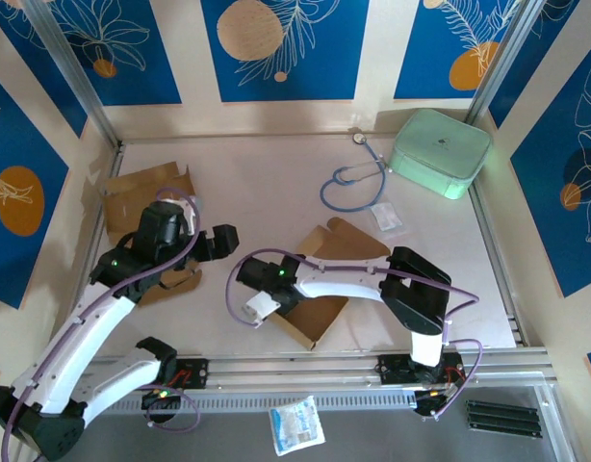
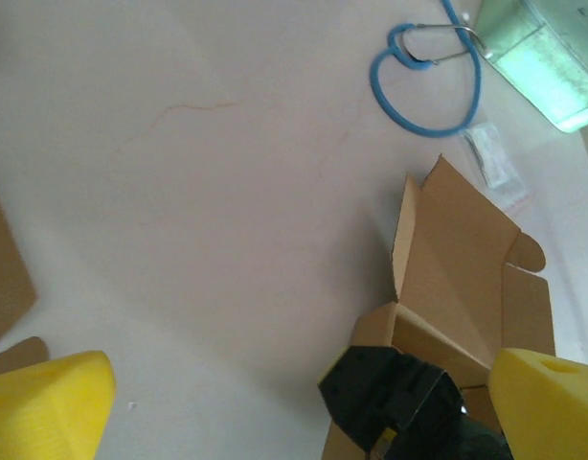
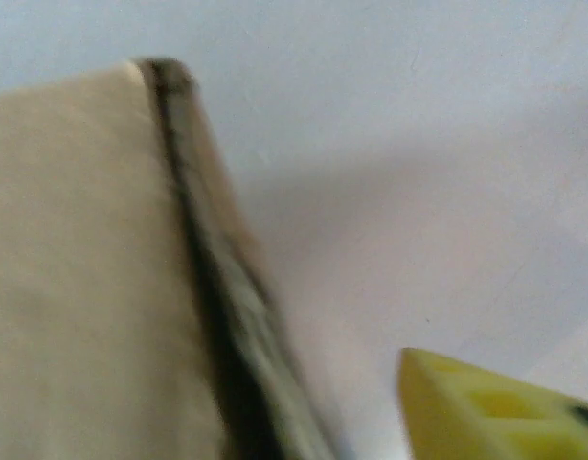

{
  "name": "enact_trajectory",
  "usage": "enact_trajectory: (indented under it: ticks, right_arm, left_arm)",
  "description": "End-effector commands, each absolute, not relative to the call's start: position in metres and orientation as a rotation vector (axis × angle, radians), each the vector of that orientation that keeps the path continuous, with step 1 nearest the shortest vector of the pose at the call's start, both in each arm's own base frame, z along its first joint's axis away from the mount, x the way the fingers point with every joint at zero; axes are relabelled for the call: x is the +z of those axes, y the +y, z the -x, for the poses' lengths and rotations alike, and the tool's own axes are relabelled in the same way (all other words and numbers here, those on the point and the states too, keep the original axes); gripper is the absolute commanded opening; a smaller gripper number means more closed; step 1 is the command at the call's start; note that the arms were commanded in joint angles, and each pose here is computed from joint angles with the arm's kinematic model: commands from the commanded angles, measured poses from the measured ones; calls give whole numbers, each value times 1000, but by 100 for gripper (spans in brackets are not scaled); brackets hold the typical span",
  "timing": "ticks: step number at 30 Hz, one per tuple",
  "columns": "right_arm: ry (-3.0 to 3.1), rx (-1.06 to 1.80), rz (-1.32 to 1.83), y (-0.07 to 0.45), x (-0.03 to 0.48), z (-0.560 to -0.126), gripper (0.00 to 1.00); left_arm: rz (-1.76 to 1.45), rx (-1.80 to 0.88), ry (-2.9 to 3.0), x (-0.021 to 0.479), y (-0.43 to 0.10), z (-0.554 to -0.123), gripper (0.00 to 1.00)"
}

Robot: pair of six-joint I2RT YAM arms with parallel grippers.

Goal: Fold the paper box

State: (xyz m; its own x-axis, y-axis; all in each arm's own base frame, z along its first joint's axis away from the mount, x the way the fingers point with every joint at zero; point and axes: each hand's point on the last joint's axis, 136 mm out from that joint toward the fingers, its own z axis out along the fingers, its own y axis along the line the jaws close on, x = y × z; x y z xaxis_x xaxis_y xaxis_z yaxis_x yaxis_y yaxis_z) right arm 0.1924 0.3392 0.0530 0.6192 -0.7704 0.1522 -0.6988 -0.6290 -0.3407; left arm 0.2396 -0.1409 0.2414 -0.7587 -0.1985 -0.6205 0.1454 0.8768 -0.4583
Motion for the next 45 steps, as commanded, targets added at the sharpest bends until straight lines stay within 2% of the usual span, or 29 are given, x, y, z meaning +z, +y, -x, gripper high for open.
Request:
enact_trajectory:
  ticks: [1, 7, 11, 14, 18, 21, 22, 26, 31, 35, 41, 45]
  right_arm:
    - [1314, -424, 2469, 345, 82, -200, 99]
    - [1501, -360, 2248, 351, 133, -206, 99]
    - [1803, -95, 1896, 346, 186, -213, 99]
    - [2062, 216, 1481, 324, 225, -219, 100]
    - [2308, 540, 694, 254, 261, -234, 100]
    - [2489, 716, -27, 177, 254, -232, 94]
    - [2515, 781, -182, 162, 248, -227, 93]
    - [2476, 997, -527, 124, 229, -211, 90]
    - [2515, 982, -772, 95, 192, -205, 91]
    - [2564, 1113, -765, 109, 165, -215, 89]
    - [2617, 961, -781, 96, 133, -226, 89]
    - [2583, 962, -736, 96, 112, -234, 78]
  left_arm:
    - [-5, -771, 2255, 258, -154, -239, 100]
    - [-118, -708, 2223, 276, -154, -242, 99]
    - [-135, -678, 2209, 285, -155, -251, 100]
    - [-148, -708, 2191, 294, -161, -254, 100]
    - [-211, -792, 2138, 299, -177, -260, 100]
    - [-284, -842, 2136, 299, -191, -263, 99]
    - [-316, -866, 2139, 300, -196, -263, 99]
    - [-474, -975, 2181, 298, -219, -257, 100]
    - [-596, -989, 2201, 301, -228, -254, 100]
    - [-611, -991, 2200, 310, -228, -252, 100]
    - [-557, -1025, 2229, 309, -228, -249, 99]
    - [-624, -990, 2221, 292, -231, -255, 99]
